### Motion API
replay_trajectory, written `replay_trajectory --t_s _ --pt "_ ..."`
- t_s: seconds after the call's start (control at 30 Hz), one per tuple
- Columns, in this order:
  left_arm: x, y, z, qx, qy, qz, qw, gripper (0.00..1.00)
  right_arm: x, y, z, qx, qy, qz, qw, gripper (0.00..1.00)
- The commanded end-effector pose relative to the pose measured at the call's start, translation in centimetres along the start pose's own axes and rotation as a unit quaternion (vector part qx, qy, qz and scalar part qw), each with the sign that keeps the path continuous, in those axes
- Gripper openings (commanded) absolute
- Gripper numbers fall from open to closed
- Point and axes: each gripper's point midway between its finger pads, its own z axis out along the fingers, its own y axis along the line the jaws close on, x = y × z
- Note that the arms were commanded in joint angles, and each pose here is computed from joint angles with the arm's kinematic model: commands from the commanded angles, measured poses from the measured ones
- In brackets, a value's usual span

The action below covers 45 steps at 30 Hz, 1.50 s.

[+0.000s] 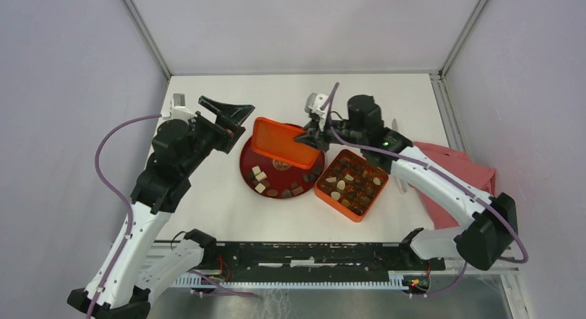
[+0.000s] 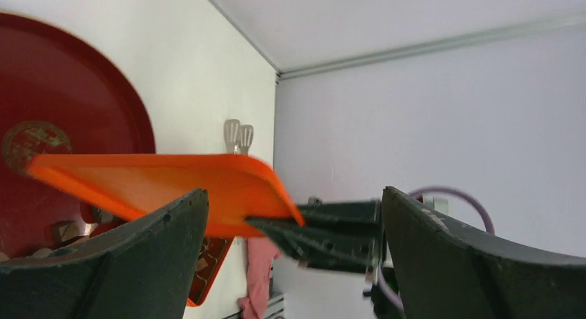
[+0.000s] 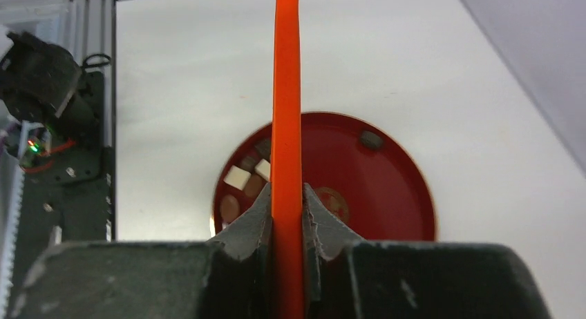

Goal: Pack the chocolate
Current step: Pick up the box lid from the center of the board, then adjust the box lid.

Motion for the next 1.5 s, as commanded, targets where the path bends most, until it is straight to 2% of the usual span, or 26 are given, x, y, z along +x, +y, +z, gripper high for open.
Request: replay_trajectory --t_s 0.0,0.1,0.27,0.47,0.6,0.77,1.03,1.2,1.47 --pt "1.7 -3.1 -2.8 0.133 0.036 0.112 0.984 1.0 -3.7 0.1 -6.2 -0.047 -0.064 -0.17 0.982 0.0" --pt "4.0 -2.6 -3.7 0.197 0.072 0.119 0.97 1.0 -2.1 -1.2 -9.3 -0.002 -0.027 -0.231 0.973 0.0" --pt "5.4 -2.7 -3.6 0.257 0.098 0.036 0.961 1.0 -0.2 -4.4 -13.0 0.089 0.022 -0.273 0.958 0.0" --pt "4.8 -3.4 -1.5 0.26 0.031 -0.075 0.962 1.0 1.0 -6.1 -14.9 0.137 0.045 -0.298 0.943 0.0" --pt "7.0 -3.5 1.5 0.213 0.012 -0.126 0.969 1.0 1.4 -6.4 -15.4 0.152 0.052 -0.311 0.937 0.0" --pt "11.2 -3.5 5.9 0.131 0.072 -0.175 0.973 1.0 2.2 -6.4 -15.6 0.158 0.058 -0.321 0.932 0.0" --pt "13.4 -1.5 10.0 -0.013 0.066 -0.175 0.982 0.99 3.3 -6.0 -15.0 0.146 0.055 -0.319 0.935 0.0" --pt "15.8 0.8 11.8 -0.096 0.093 -0.176 0.975 0.92 3.6 -6.0 -14.7 0.149 0.056 -0.322 0.933 0.0" --pt "16.9 2.0 13.0 -0.131 0.097 -0.167 0.972 0.83 4.2 -5.6 -14.0 0.14 0.056 -0.325 0.934 0.0"
